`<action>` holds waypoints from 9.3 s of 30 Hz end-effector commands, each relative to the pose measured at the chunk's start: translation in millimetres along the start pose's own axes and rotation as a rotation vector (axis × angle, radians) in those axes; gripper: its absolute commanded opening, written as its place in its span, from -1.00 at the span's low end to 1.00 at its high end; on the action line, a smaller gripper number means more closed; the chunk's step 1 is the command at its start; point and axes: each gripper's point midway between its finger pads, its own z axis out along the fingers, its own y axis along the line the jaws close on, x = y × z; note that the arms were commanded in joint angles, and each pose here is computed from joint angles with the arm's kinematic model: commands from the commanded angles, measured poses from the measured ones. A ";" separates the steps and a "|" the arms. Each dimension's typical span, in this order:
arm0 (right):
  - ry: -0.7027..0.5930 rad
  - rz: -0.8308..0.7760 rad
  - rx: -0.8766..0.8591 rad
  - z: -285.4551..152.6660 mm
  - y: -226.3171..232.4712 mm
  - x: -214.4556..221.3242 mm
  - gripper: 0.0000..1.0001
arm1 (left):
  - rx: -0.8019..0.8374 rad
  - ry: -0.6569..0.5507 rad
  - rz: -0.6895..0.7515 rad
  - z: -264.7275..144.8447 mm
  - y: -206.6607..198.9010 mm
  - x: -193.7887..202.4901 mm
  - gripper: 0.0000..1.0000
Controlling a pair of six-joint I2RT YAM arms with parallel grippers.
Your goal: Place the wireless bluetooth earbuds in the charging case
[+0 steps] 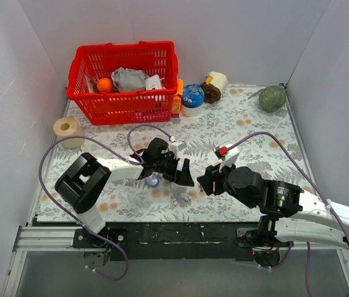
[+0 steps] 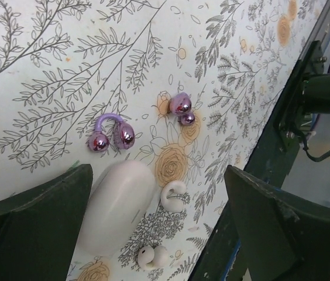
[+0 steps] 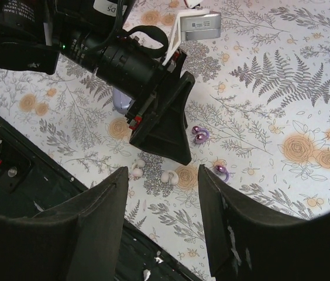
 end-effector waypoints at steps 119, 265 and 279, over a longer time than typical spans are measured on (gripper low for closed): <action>-0.057 0.248 0.079 -33.9 -42.5 21.7 0.29 | -0.958 -0.084 -0.339 -15.1 48.4 61.7 0.47; 0.047 -0.662 -0.381 -25.0 69.7 -77.6 -0.97 | 0.518 -0.475 0.760 -151.9 -207.3 -9.1 0.20; 0.043 -0.659 -0.390 -14.2 81.2 -74.3 -0.97 | 0.512 -0.520 0.752 -151.5 -209.6 -20.6 0.11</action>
